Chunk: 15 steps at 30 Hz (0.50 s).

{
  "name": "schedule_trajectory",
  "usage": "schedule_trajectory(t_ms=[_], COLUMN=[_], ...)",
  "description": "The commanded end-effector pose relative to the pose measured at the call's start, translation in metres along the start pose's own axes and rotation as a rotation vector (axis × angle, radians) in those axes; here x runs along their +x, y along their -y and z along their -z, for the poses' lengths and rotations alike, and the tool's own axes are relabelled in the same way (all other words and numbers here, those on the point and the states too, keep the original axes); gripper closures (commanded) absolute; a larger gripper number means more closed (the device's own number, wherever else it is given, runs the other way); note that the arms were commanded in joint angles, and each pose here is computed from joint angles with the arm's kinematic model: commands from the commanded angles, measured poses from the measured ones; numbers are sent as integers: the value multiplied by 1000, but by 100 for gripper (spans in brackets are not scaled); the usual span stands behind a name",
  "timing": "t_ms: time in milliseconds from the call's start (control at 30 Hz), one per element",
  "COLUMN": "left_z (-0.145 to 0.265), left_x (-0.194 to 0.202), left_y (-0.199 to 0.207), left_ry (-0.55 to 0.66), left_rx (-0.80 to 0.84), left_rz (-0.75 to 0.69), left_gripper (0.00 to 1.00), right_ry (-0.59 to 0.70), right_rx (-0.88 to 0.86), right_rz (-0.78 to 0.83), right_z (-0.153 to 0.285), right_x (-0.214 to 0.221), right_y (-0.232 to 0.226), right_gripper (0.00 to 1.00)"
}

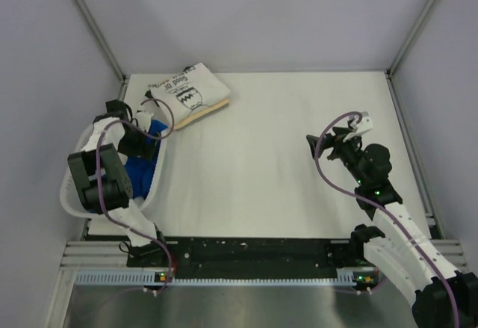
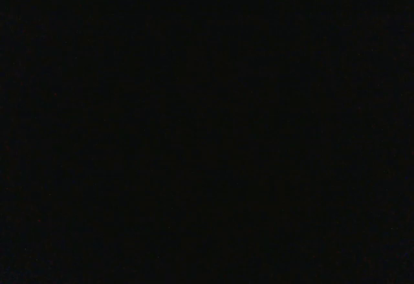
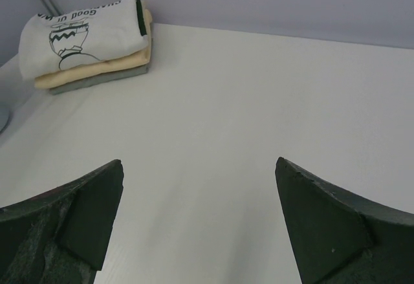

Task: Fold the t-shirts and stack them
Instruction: Grab crumpled tshirt from bin with the left arm

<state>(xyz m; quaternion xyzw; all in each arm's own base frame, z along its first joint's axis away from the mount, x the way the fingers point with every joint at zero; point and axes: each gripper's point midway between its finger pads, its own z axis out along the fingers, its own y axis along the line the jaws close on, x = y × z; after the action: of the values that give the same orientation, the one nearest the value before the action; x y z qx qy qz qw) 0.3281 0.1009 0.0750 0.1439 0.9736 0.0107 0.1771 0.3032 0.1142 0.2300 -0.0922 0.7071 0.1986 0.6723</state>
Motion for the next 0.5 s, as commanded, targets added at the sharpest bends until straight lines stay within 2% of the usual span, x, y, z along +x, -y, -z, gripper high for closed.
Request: schedule_trajectory(t_ms=[0,33,67,133,300,367,467], left_z=[-27,-29,-28,-13,81,140,218], left_x=[1,-1,-5,-17,-51,-68,-92], left_y=[9,14,13,3,-25,-33,-28], left_ry=[-55,-43,-27,35,256,383,575], left_rx=[125,164,172,146,-69,-186,-269], left_rz=[27,44,73,121,92,50,13], left_gripper=[8,18,38,100,100,100,100], right_ry=[49,49,46,44,50,64,79], right_rx=[-43,-44,-44,-48,-68,-77,-95], right_rz=[39,39,42,45,44,45,38], right_z=[1,1,1,1,1,1,0], right_x=[-19,-20,-20,-22,-25,-29,-34], right_y=[-8,-8,-8,-9,-13,-15,-19], right_gripper=[2,2,2,2,2,2,2])
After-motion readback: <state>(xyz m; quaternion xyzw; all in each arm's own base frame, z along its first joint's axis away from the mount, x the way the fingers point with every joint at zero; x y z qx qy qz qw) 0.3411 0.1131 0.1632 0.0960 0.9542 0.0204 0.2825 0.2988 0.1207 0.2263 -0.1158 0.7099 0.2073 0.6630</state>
